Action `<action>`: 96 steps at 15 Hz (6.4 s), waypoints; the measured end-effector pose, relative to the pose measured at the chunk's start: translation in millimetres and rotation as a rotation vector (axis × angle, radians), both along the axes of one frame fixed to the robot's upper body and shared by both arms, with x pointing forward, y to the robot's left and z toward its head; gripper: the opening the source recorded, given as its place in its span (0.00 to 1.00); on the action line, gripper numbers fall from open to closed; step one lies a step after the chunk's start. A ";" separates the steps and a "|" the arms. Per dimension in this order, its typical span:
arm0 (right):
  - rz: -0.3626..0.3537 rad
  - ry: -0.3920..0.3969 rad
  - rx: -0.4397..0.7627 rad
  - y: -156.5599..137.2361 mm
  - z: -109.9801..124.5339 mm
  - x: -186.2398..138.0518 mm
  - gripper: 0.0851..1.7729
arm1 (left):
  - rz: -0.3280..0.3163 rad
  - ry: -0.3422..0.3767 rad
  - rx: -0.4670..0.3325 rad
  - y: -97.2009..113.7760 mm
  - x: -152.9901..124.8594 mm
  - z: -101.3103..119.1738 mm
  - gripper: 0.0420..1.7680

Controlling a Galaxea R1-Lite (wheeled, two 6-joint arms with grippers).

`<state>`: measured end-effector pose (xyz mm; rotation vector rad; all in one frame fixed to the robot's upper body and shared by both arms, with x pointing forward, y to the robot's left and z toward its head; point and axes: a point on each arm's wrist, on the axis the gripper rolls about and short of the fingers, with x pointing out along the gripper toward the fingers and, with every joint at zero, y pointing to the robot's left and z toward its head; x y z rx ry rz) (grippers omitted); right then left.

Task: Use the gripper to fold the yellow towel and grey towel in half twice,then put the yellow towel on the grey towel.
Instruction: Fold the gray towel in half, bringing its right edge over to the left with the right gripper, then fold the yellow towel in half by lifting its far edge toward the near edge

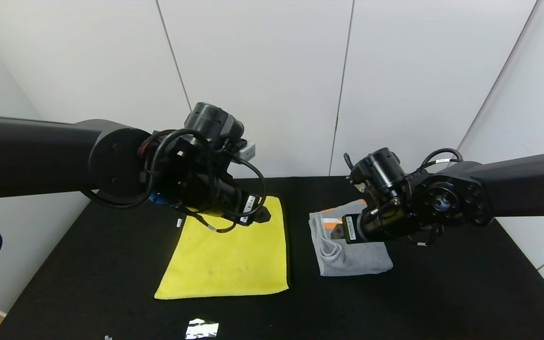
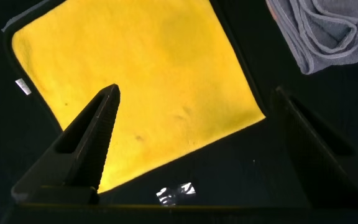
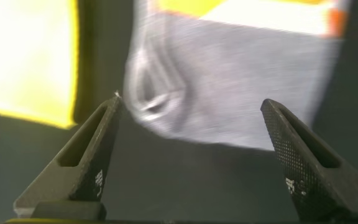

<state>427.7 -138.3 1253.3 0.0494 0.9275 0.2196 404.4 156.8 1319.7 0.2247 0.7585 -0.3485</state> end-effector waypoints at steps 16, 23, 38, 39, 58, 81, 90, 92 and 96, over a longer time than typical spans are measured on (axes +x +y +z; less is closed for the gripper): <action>-0.057 0.092 -0.151 7.1 -32.9 -5.0 0.96 | 0.001 0.002 0.003 -0.1 0.2 -0.9 0.97; -0.008 0.103 -0.078 11.2 -21.4 -12.1 0.96 | 0.011 -0.007 0.003 2.7 -0.1 1.8 0.97; 0.412 -0.090 -0.122 33.1 26.4 -49.3 0.96 | 0.003 0.043 0.183 82.3 -15.9 -21.4 0.97; 0.442 -0.094 -0.127 38.2 24.7 -51.3 0.96 | -0.022 0.054 0.202 91.0 -18.1 -24.4 0.97; 0.634 -0.041 -0.202 122.5 -38.3 -56.2 0.96 | -0.135 0.374 0.261 154.0 -27.4 -108.4 0.97; 0.523 -0.045 -0.287 149.2 -85.9 -29.4 0.96 | -0.139 0.455 0.235 155.8 11.1 -145.1 0.97; 0.509 -0.028 -0.284 151.1 -95.7 -26.3 0.96 | -0.142 0.460 0.236 154.5 15.6 -149.6 0.97; 0.508 -0.027 -0.284 151.6 -97.1 -26.0 0.96 | -0.140 0.461 0.237 154.6 16.3 -150.3 0.97; 0.509 -0.027 -0.284 152.1 -98.4 -25.5 0.96 | -0.136 0.460 0.235 155.0 17.6 -150.5 0.97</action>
